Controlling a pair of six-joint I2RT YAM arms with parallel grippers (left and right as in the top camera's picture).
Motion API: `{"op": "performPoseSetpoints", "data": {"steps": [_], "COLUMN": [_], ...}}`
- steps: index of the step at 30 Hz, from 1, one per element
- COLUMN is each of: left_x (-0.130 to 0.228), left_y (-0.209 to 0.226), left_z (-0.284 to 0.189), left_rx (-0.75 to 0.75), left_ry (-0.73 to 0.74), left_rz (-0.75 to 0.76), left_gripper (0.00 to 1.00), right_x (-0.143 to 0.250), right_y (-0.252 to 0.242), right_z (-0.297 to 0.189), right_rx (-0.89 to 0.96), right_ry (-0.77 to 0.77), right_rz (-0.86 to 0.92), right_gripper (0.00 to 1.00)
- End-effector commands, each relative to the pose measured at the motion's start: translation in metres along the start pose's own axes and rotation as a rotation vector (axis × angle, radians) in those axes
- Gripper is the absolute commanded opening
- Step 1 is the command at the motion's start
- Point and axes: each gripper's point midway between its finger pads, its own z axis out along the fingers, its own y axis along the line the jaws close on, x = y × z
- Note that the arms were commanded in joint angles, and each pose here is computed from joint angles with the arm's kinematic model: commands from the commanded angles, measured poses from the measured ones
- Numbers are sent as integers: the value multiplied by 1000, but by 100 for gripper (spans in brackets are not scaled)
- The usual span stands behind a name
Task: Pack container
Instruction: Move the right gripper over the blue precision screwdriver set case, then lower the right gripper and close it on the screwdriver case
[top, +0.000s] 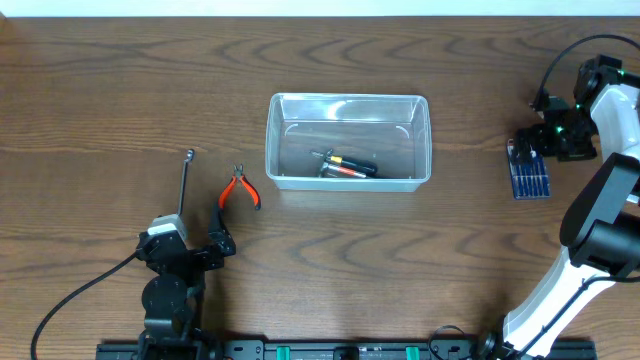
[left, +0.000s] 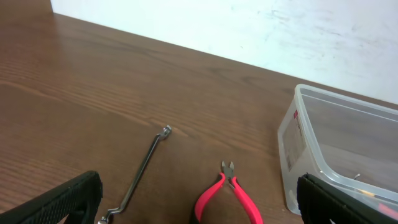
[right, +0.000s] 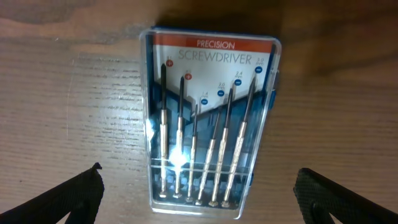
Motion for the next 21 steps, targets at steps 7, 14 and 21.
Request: {"op": "performPoseSetpoints", "data": {"steps": [7, 14, 21], "left_x": [12, 12, 12], "left_y": [3, 3, 3], "left_z": [3, 3, 3], "left_rx": [-10, -10, -10], "left_ry": [27, 27, 27], "left_rz": [20, 20, 20], "left_gripper": [98, 98, 98], "right_x": [-2, 2, 4], "right_y": [0, 2, 3], "right_z": [13, 23, 33], "right_rx": [18, 4, -8], "right_ry": [24, 55, 80], "right_rz": [39, 51, 59], "right_gripper": [99, 99, 99]}}
